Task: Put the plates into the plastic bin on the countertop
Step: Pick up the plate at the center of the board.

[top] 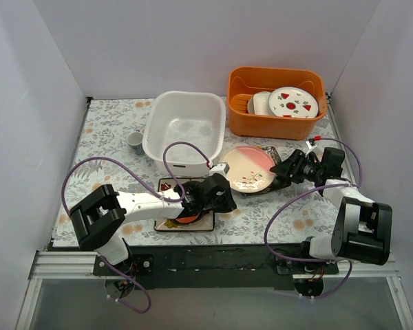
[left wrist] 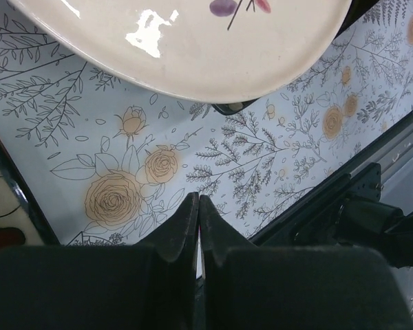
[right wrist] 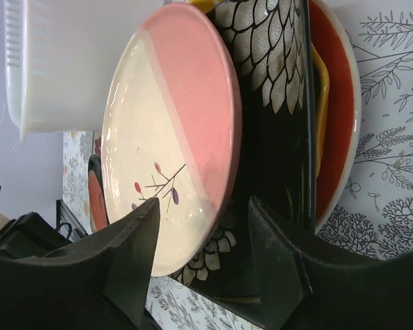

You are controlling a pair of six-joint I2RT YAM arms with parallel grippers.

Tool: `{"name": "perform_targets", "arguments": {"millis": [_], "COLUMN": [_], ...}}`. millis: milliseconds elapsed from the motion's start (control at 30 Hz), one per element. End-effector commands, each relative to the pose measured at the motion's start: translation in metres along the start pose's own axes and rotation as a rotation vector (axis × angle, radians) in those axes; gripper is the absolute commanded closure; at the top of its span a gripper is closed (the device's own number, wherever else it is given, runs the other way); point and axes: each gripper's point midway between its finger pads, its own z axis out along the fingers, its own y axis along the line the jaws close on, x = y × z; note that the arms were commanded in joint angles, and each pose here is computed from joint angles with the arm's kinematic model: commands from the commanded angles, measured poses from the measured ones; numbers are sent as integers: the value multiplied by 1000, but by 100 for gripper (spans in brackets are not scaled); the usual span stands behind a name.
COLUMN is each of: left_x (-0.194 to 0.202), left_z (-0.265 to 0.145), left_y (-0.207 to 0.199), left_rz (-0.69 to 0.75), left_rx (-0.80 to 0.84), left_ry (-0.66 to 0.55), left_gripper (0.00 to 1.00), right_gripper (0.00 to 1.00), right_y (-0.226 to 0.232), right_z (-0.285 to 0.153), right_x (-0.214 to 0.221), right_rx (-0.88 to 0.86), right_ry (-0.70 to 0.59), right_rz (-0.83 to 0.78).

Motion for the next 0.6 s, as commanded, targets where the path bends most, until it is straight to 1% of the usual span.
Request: {"name": "perform_targets", "arguments": {"millis": [0, 267, 433, 567], "left_x": [-3, -5, -8, -9], "left_z": [-4, -5, -5, -4], "left_y": [-6, -8, -8, -9], "left_rz": [20, 25, 24, 29], "left_rx": [27, 31, 30, 32], "left_ry": [-3, -13, -22, -25], "left_gripper": [100, 100, 100, 100], "right_gripper": [38, 40, 42, 43], "right_y": [-11, -16, -12, -12], "right_z": [7, 17, 19, 20], "right_x": [13, 26, 22, 14], "right_rx": [25, -6, -13, 40], "right_ry": [42, 88, 91, 79], "right_rz": [62, 145, 147, 109]}}
